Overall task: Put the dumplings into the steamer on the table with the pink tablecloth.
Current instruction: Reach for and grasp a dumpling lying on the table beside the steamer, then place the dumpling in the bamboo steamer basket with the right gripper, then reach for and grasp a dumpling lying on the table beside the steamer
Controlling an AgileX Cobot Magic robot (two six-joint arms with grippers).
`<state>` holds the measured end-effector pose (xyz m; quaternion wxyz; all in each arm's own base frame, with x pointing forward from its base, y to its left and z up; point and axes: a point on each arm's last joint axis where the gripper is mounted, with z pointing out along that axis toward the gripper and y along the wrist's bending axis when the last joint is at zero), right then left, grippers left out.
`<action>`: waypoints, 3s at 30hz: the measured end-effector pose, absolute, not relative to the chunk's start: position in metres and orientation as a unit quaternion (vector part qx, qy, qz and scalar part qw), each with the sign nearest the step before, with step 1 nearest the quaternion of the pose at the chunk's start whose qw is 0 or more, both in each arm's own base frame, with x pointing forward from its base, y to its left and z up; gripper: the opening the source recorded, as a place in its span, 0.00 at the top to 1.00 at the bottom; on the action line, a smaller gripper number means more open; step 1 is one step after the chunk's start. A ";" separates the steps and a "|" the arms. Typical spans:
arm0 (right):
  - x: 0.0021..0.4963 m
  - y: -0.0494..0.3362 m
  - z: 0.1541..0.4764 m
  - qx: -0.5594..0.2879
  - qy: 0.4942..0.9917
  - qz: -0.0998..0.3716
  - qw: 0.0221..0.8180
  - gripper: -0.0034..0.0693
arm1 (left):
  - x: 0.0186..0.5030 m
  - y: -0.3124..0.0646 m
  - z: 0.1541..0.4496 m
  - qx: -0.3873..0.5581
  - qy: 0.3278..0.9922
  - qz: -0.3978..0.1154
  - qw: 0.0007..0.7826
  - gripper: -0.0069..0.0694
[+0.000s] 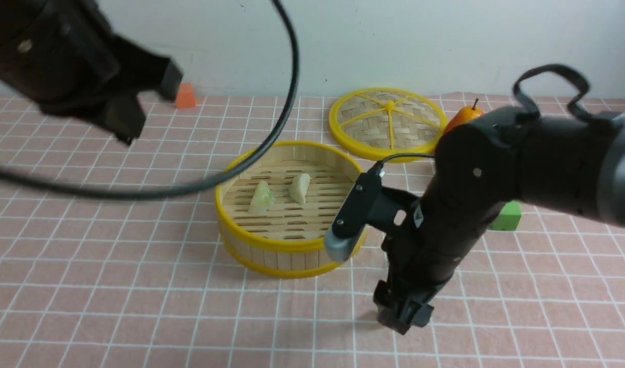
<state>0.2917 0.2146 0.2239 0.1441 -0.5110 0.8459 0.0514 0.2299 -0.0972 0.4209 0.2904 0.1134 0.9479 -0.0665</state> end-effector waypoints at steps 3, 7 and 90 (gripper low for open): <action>0.299 0.219 0.206 -0.544 0.826 0.042 0.142 0.13 | 0.200 -0.086 0.404 0.114 0.951 -0.074 0.278 0.93; 0.307 0.224 0.185 -0.580 0.802 0.030 0.143 0.16 | 0.173 -0.077 0.387 0.113 0.949 -0.091 0.280 0.93; 0.368 0.183 0.230 -0.247 0.964 0.070 0.068 0.21 | 0.129 -0.069 0.359 0.149 0.924 -0.152 0.317 0.91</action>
